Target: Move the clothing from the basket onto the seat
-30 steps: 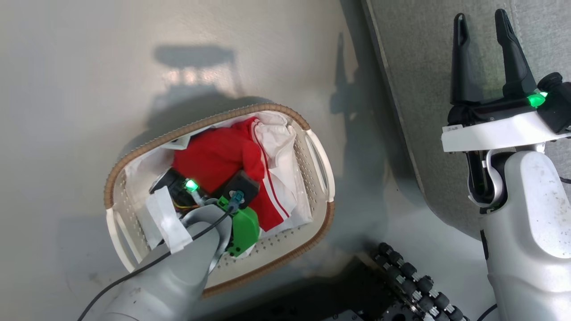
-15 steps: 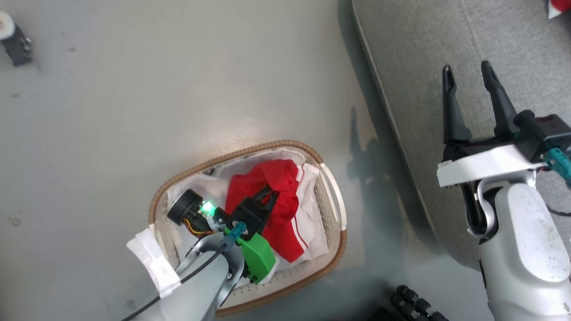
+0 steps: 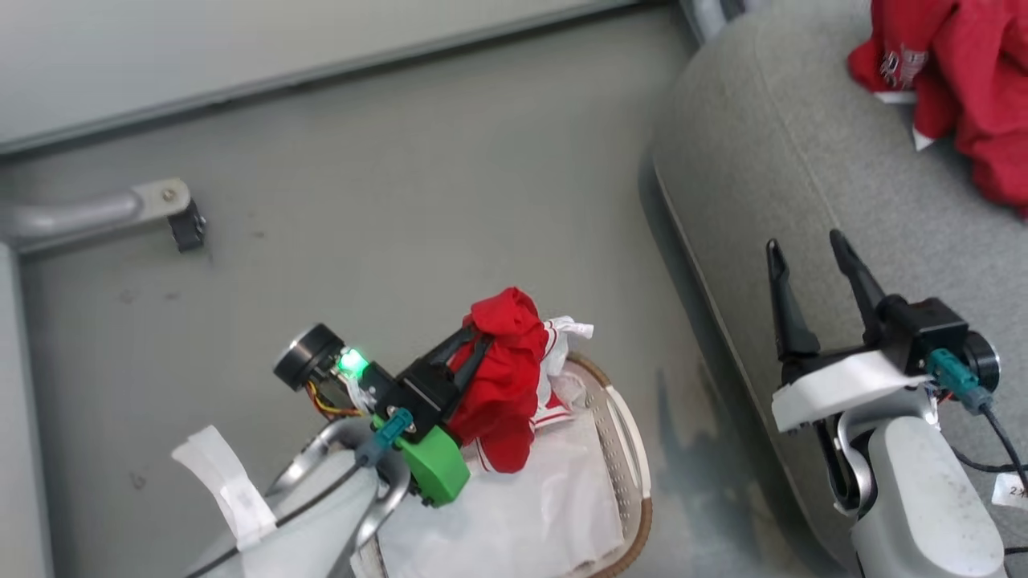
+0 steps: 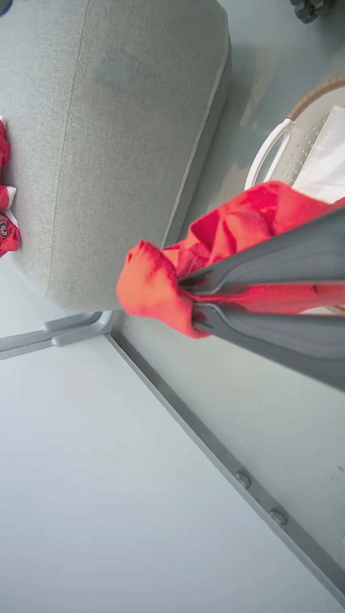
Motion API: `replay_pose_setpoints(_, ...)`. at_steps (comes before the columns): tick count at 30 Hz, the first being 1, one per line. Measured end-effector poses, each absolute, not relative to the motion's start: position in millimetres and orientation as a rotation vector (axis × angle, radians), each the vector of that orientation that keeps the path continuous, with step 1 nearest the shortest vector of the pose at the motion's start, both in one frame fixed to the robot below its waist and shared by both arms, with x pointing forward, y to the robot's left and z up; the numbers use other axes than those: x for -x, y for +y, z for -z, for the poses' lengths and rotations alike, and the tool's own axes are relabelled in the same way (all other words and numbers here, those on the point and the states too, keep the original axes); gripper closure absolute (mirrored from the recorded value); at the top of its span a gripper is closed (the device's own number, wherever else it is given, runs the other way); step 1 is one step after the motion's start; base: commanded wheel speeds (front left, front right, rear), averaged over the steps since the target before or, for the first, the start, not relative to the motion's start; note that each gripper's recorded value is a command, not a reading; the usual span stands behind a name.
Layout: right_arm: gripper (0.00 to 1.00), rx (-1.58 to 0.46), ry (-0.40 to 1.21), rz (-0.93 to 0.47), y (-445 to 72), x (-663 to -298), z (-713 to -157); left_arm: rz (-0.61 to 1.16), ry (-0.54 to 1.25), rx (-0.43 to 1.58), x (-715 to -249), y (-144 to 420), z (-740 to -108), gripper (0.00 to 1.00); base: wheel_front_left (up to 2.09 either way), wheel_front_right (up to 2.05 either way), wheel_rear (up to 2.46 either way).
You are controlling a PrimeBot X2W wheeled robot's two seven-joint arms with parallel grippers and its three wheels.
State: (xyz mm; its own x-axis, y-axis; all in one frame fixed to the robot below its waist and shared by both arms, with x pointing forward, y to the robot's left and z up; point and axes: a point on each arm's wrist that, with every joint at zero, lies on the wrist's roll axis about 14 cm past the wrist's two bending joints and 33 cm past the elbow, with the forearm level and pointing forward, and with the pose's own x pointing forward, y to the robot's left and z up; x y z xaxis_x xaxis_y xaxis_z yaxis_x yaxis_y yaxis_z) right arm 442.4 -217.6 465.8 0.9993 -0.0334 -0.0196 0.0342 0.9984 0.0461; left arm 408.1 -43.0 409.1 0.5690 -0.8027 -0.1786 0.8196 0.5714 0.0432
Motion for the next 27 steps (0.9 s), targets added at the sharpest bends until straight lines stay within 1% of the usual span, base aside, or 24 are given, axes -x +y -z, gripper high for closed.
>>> replay_pose_setpoints(10, 0.0, -0.065, -0.1, -0.058, -185.7, -418.2, -517.0, 0.909, -0.169, -0.331, -435.4, -23.3, -534.7, 1.0, 0.0, 0.0, 0.0)
replay_pose_setpoints(17, 0.0, -0.062, -0.182, -0.121, -165.2, -406.5, -548.7, 0.838, -0.344, -0.393, -446.0, -14.8, -623.0, 1.0, 0.0, 0.0, 0.0)
replay_pose_setpoints(23, 0.0, -0.074, -0.215, -0.191, -142.3, -401.2, -562.1, 0.811, -0.414, -0.433, -449.6, -15.1, -662.8, 1.0, 0.0, 0.0, 0.0)
replay_pose_setpoints(27, 0.0, -0.105, -0.246, -0.279, -113.9, -401.6, -575.6, 0.803, -0.437, -0.429, -451.8, -17.6, -678.8, 1.0, 0.0, 0.0, 0.0)
